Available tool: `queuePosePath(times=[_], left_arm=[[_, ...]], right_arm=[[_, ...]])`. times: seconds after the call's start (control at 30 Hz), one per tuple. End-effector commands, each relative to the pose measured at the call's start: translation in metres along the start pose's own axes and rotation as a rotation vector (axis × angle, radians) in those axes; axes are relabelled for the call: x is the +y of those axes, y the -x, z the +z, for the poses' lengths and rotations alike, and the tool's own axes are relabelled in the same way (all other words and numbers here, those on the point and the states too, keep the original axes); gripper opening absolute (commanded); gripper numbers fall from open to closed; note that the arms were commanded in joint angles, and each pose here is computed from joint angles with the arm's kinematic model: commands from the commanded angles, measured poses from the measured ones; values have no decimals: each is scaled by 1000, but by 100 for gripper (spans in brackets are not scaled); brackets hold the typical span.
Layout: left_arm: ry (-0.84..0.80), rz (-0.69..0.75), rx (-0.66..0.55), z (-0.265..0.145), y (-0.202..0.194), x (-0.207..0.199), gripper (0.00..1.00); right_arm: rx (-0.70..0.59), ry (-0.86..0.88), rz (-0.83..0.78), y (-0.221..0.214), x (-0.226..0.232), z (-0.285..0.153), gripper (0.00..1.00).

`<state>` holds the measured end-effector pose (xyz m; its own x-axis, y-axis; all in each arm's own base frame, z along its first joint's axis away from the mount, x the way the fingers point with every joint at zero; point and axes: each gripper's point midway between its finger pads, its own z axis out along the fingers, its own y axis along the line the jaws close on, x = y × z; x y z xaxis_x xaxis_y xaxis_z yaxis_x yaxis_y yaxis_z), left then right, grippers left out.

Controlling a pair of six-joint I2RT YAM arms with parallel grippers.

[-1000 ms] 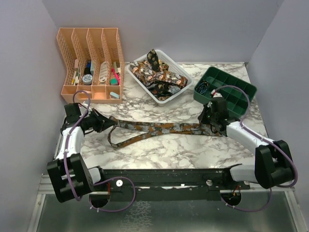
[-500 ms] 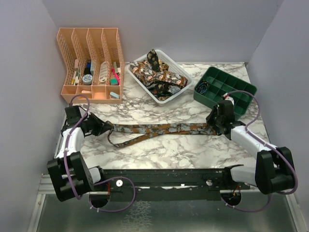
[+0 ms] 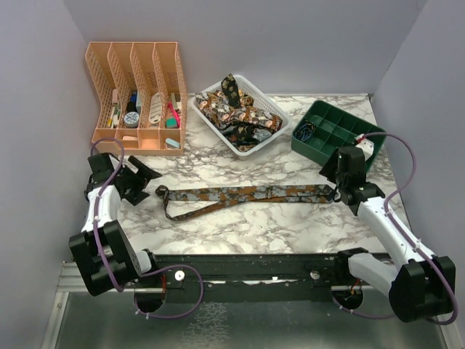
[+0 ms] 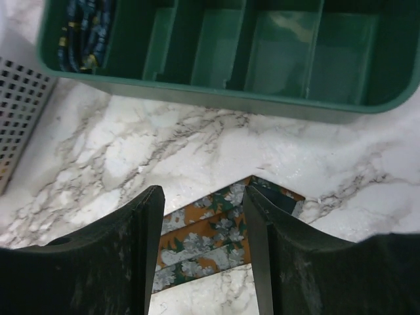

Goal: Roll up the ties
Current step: Flatten out the tie at the center of the board.

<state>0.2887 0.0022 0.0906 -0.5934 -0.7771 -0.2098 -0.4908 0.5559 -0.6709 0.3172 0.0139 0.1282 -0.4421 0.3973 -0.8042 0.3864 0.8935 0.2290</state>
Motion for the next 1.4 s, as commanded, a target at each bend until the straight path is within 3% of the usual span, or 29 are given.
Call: queuePosePath(times=[0.0, 0.17, 0.23, 0.37, 0.6, 0.77, 0.87, 1.0, 1.17, 1.3, 1.37], left_arm=[[110, 69, -107, -17, 24, 7, 93], [104, 110, -81, -24, 18, 5, 99], [121, 125, -60, -26, 12, 7, 99], [129, 128, -5, -24, -8, 8, 97], [220, 237, 132, -1, -52, -3, 88], [313, 302, 96, -3, -42, 9, 86], [312, 312, 135, 4, -44, 9, 74], [324, 360, 129, 13, -33, 4, 69], [251, 404, 147, 25, -28, -16, 55], [250, 400, 198, 34, -35, -12, 39], [258, 404, 211, 36, -36, -9, 36]], right_arm=[[4, 184, -54, 13, 31, -14, 57], [116, 799, -123, -13, 131, -49, 57], [148, 905, -174, -30, 162, -60, 57], [74, 1054, -524, -83, 227, -89, 57], [122, 1140, -664, -137, 288, -99, 58], [154, 1157, -661, -148, 294, -103, 58], [180, 1160, -651, -154, 291, -103, 58], [230, 1148, -677, -164, 286, -101, 58], [259, 1103, -709, -169, 279, -93, 57], [268, 1076, -711, -172, 275, -88, 57], [274, 1070, -707, -172, 276, -88, 57]])
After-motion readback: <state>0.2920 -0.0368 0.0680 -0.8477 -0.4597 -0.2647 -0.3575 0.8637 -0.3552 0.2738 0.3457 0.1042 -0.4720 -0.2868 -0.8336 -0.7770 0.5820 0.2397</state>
